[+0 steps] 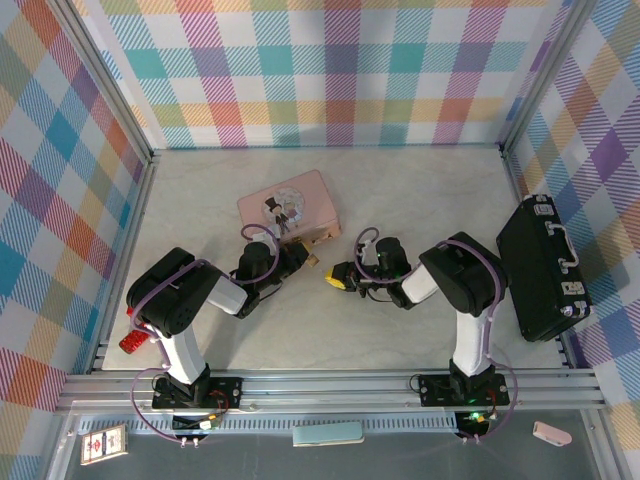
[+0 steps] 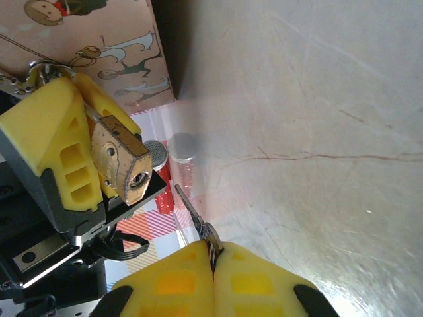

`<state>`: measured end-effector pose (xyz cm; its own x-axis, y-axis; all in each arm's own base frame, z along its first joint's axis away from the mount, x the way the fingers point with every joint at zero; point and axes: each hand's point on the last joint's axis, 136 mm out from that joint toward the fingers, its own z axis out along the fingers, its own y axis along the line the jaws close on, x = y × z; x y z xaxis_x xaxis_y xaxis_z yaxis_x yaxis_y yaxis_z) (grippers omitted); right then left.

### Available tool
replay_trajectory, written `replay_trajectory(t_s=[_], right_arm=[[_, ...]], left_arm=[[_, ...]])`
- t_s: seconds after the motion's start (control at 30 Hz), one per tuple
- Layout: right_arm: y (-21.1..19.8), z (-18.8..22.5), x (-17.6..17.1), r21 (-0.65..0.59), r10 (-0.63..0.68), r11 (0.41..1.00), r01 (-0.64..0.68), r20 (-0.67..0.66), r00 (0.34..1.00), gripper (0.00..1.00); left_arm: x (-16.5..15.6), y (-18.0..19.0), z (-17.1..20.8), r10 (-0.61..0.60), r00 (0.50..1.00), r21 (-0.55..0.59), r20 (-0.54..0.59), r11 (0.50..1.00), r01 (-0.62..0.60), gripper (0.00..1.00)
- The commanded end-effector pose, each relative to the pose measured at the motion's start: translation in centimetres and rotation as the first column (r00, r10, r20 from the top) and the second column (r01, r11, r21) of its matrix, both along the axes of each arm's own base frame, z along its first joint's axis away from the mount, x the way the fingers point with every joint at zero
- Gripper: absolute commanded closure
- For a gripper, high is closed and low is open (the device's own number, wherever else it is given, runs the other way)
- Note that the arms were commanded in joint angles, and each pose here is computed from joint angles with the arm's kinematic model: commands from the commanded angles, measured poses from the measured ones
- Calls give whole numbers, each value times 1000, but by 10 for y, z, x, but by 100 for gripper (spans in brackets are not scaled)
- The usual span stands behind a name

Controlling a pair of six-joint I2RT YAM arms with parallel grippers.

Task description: Unlock the padlock with the key

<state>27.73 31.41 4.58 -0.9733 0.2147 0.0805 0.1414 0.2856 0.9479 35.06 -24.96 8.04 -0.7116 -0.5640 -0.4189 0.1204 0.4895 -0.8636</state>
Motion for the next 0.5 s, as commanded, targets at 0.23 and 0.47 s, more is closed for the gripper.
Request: replay_trajectory(t_s=[0.23, 0.47], right_arm=[[6, 10, 0, 69, 11, 997, -14, 45, 999, 100], [10, 10, -2, 75, 15, 997, -18, 44, 999, 100]], left_arm=[[-18, -19, -5, -100, 985, -122, -144, 989, 82, 97], [-20, -19, -6, -100, 984, -133, -149, 988, 80, 97]])
